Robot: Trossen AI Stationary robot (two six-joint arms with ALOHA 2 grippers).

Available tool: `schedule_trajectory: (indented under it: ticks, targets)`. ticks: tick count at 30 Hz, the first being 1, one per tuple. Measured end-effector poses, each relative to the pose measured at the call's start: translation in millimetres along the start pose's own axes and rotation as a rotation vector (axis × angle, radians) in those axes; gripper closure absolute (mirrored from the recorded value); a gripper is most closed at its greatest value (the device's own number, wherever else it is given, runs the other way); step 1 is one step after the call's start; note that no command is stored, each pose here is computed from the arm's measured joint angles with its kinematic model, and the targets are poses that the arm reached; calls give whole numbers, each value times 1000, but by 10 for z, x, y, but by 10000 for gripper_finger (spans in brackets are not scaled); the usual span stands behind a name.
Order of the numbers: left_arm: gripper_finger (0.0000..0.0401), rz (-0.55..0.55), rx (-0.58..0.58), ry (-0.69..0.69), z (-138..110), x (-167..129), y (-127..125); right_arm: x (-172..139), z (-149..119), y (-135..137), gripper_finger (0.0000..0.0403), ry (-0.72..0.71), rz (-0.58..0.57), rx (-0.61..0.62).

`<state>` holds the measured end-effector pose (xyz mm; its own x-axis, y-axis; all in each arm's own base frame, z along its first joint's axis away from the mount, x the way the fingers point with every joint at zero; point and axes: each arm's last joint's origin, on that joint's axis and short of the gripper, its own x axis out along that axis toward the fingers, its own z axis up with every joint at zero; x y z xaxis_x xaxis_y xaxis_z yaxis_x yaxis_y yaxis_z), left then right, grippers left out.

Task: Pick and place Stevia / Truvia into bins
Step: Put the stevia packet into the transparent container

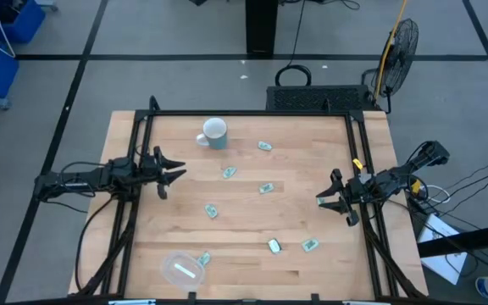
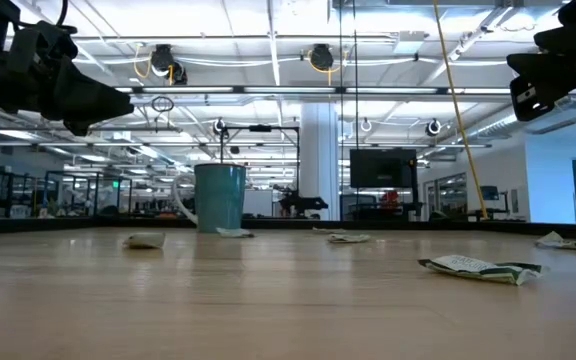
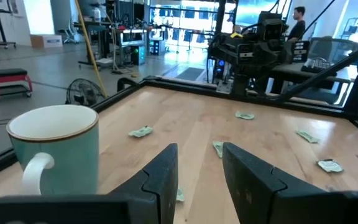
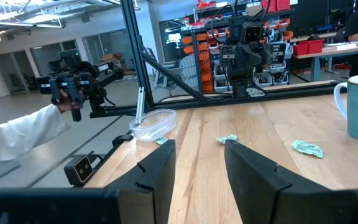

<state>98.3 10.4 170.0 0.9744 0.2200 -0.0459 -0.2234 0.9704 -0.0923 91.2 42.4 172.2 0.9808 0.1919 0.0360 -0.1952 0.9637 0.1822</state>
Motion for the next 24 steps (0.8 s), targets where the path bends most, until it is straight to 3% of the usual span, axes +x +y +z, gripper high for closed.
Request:
schedule_trajectory:
  ticks: [10, 13, 17, 21, 24]
  targets:
    - [270, 8, -45, -113, 109, -6, -4, 0, 6, 0, 271, -6, -2, -31]
    - [270, 9, -53, -116, 111, -6, -3, -2, 60, 8, 271, -60, 3, -111]
    - [270, 25, -7, -103, 98, -5, 2, -20, 198, 26, 271, -199, 15, -102]
    - [270, 86, -34, -47, 38, -2, 23, -60, 341, 36, 271, -348, -9, -255]
    - [270, 111, -45, -52, 41, -3, 31, -73, 375, 24, 271, -375, -88, -394]
